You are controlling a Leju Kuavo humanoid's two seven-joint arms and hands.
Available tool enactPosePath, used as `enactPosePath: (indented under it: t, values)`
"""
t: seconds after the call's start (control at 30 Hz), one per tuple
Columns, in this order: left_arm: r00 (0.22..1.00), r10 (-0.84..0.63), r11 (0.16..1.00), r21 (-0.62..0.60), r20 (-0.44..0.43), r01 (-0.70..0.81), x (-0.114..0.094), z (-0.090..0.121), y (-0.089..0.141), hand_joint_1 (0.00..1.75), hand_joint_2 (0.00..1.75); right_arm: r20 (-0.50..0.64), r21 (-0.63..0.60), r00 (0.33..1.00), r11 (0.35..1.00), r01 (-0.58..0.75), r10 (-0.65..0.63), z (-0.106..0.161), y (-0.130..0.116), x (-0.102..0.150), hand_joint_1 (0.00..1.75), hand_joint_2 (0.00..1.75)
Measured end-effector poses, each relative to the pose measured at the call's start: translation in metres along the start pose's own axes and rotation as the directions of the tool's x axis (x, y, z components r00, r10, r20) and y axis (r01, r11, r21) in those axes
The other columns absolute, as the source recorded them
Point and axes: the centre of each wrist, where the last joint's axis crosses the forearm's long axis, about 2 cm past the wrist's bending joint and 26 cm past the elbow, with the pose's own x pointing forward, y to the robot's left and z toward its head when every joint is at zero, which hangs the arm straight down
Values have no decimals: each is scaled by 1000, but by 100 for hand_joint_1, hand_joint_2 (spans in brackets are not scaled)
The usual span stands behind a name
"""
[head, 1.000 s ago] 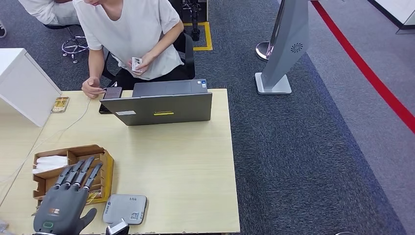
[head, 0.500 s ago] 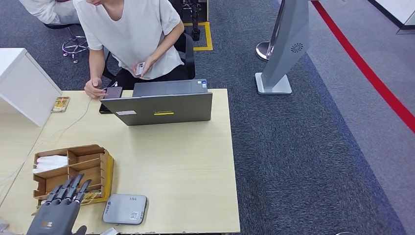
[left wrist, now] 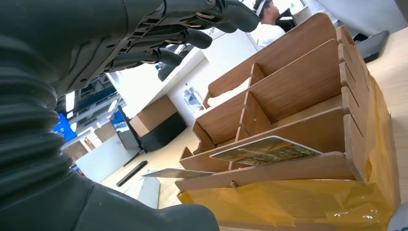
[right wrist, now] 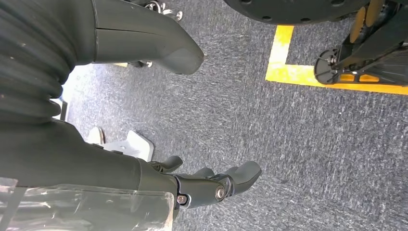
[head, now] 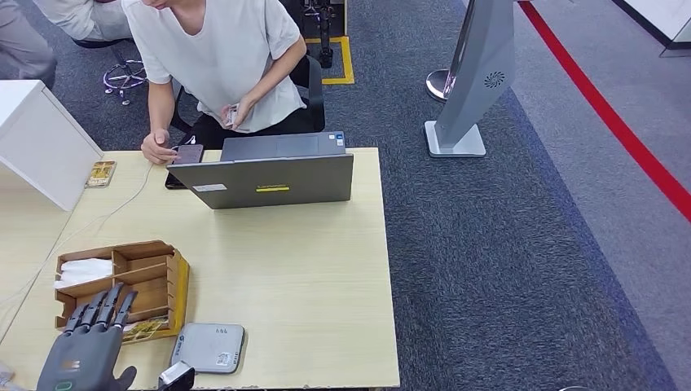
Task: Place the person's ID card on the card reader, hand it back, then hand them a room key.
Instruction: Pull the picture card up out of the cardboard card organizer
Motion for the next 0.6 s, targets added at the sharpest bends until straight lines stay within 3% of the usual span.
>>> enactPosePath:
  t: [0.3,0.6]
  values:
    - [997,9,1000,18,-76,-8,1,-18,-1,0,175,-4,1,1000,1000,-10,10,0,0,0,0,175]
    - [996,13,1000,-16,-88,-14,6,-30,-9,0,175,1,1,1000,1000,-14,14,0,0,2,0,175]
